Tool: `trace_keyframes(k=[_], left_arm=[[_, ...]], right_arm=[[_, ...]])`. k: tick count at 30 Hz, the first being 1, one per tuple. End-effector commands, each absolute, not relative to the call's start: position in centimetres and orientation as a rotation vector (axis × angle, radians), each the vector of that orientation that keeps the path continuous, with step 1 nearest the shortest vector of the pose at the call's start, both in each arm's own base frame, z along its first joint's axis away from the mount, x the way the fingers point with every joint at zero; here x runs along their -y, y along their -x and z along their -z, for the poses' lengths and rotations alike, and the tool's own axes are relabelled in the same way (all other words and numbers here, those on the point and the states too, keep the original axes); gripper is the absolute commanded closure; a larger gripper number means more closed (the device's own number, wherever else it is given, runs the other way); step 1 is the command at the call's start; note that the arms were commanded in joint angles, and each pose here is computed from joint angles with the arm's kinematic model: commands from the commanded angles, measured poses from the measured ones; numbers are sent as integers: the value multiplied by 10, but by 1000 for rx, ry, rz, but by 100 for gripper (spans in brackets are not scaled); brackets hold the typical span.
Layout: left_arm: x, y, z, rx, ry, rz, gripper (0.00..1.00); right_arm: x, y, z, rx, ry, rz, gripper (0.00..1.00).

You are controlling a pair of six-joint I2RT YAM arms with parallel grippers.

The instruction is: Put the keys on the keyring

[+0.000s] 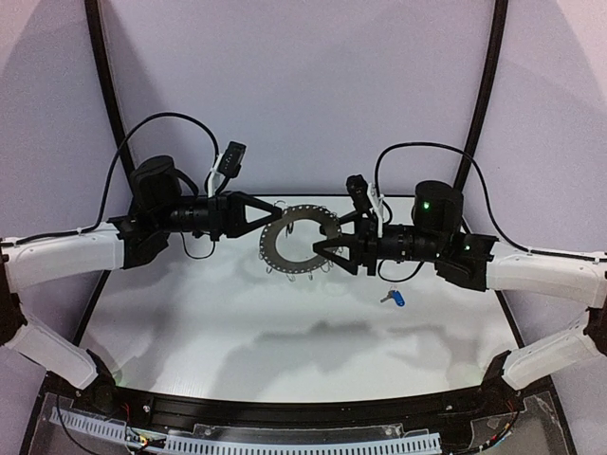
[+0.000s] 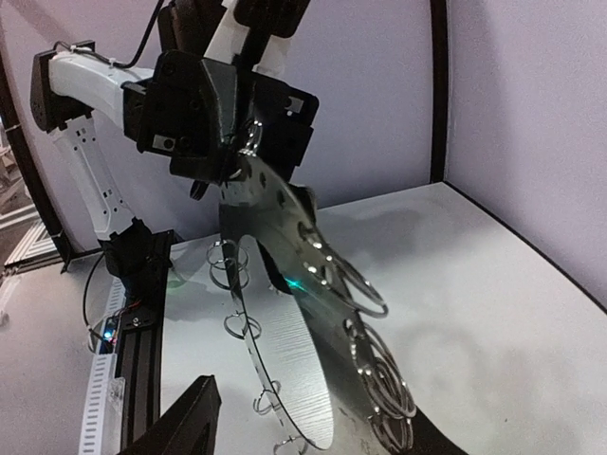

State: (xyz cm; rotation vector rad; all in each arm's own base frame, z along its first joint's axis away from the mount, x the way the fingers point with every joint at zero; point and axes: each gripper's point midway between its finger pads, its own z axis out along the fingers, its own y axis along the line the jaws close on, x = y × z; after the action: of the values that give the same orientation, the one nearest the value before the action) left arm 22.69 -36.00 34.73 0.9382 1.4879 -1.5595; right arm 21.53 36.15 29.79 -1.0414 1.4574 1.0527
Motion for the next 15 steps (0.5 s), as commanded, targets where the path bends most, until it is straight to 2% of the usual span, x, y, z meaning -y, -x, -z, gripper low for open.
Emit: trace_keyframes(k=[1,8,9,10,12,13,14,15], left_arm=[[353,-214,-370,-1377,-971,1562,99],[354,-217,-364,-1395,-968,1545,99],[354,-219,-362,-1405,-960,1539,99],[354,-220,-359,-1417,-957,1529,99],[354,-224,-355,-1433,-945,1502,98],[354,-233,-348,-1481,-905,1467,77],[353,-236,-345,-1499,-891,1446,67],[352,-244,-338,-1544,-845,1408,47]], right_arm=[[-362,-203,-326,-1334,1118,-1066,53],[-357,-191,-339,-1289,1147,-1090,86],[-357,-189,-340,-1282,1162,-1092,96],[-357,-187,-343,-1273,1177,-1091,100],[-357,-186,-344,-1290,1185,-1097,100],[-356,-186,-346,-1303,1185,-1095,100],[-355,-187,-348,-1310,1180,-1089,100],[-355,-187,-348,-1322,1183,-1081,100]])
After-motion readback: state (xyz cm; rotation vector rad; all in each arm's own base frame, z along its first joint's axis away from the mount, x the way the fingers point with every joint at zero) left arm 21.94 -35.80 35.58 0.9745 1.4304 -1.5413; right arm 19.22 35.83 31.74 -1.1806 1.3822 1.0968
